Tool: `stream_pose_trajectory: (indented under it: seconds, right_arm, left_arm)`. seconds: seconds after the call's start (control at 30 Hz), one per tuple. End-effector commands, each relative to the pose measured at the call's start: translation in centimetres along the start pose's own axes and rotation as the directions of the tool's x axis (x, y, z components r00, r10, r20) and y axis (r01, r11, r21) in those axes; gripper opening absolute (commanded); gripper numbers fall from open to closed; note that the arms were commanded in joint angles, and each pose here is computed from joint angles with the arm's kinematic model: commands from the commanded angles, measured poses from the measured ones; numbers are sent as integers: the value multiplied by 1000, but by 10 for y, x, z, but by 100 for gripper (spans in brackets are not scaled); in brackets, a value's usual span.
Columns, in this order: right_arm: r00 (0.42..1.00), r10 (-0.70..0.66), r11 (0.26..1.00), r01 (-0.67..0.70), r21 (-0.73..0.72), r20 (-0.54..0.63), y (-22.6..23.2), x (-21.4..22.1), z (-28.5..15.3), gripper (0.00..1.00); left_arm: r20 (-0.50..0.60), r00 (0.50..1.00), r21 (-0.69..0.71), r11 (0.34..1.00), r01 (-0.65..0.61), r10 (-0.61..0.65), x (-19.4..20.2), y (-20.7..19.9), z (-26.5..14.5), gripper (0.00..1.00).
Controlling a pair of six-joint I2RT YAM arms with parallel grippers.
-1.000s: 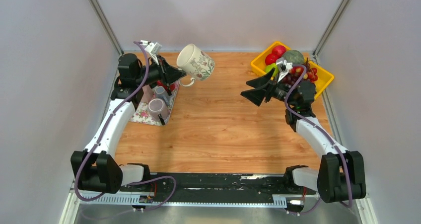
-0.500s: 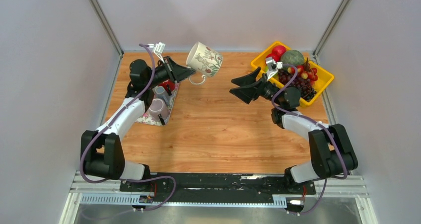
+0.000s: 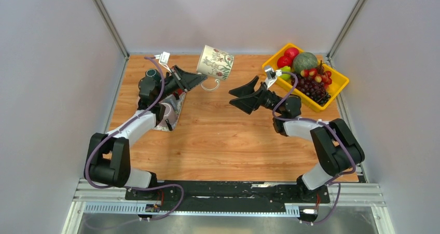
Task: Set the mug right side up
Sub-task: Turn over the cup on the tray.
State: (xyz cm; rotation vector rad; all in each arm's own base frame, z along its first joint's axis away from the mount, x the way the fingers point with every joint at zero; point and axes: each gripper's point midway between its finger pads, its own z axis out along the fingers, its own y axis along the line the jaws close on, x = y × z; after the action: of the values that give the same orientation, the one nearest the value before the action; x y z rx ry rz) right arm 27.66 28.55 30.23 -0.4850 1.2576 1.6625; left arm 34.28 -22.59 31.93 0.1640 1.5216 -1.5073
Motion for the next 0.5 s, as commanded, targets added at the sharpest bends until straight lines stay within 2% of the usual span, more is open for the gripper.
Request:
stream_pose_trajectory:
  seconds: [0.0, 0.47]
  right_arm:
    - [995, -84, 992, 89, -86, 62, 16, -11, 14, 92]
    - [995, -64, 992, 71, -106, 75, -2, -11, 46, 85]
  left_arm:
    - [221, 968, 189, 969, -160, 117, -41, -70, -5, 0]
    - [279, 958, 228, 965, -133, 66, -34, -77, -15, 0]
